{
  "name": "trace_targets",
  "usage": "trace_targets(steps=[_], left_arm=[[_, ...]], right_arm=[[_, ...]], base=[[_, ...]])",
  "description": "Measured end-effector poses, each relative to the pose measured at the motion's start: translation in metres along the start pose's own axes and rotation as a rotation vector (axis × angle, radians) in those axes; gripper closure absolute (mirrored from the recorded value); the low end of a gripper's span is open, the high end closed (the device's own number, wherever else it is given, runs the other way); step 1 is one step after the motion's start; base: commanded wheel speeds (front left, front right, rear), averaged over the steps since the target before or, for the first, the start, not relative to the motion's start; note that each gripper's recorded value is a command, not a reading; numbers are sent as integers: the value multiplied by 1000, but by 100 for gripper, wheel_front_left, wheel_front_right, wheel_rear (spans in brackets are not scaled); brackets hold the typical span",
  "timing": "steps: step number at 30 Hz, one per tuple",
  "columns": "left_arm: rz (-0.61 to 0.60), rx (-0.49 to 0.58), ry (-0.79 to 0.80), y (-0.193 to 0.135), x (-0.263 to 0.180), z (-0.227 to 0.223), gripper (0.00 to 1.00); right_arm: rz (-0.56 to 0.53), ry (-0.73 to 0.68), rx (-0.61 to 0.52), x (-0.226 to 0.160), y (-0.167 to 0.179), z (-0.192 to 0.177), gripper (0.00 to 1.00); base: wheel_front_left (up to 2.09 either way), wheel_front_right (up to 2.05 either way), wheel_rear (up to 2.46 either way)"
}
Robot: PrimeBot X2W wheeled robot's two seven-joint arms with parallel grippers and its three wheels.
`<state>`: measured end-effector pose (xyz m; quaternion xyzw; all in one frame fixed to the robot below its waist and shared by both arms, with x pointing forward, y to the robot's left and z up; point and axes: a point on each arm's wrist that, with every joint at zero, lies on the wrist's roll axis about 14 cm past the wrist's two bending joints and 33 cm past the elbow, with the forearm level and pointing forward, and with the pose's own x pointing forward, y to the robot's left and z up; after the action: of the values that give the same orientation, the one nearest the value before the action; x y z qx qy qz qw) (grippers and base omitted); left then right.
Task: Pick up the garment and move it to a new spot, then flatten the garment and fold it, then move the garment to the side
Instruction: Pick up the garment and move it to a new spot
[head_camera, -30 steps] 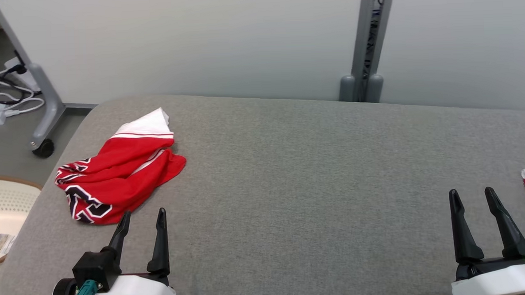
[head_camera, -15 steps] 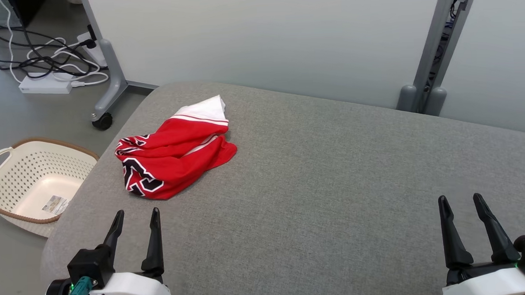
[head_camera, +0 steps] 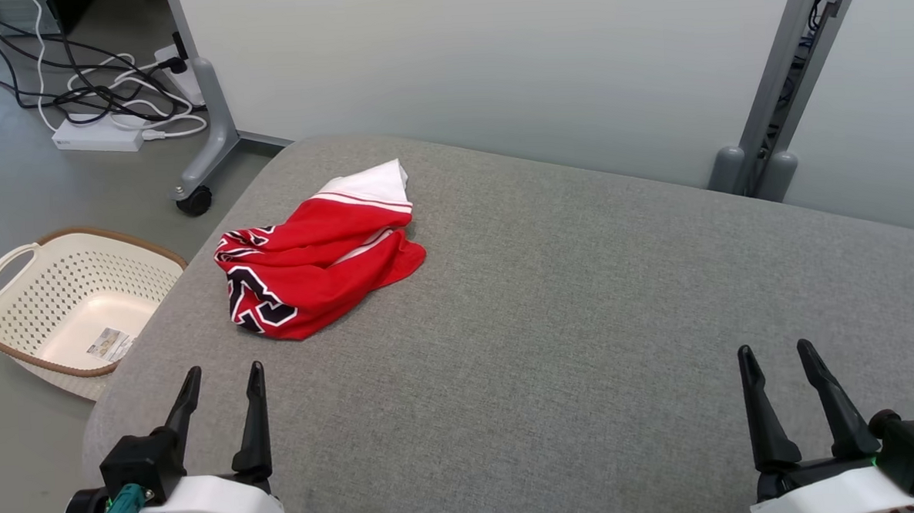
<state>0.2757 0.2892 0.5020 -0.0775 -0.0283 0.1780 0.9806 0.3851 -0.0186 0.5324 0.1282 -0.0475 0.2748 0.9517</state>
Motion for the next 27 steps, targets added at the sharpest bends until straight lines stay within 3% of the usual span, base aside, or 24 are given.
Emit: trace_targets(steps=[6, 15, 22, 27], left_arm=[[-26, 18, -8, -3, 13, 12, 0], [-55, 73, 2, 1, 77, 52, 0], [-42, 104, 137, 18, 138, 49, 0], [-35, 75, 281, 23, 172, 21, 0]], right_arm=[[-2, 13, 6, -2, -3, -4, 0], [-18, 22, 18, 4, -15, -10, 0], [-45, 29, 36, 11, -31, -17, 0], [-91, 29, 33, 10, -52, -19, 0]], base=[[0, 0, 0], [0, 0, 0], [0, 0, 0], [0, 0, 0]])
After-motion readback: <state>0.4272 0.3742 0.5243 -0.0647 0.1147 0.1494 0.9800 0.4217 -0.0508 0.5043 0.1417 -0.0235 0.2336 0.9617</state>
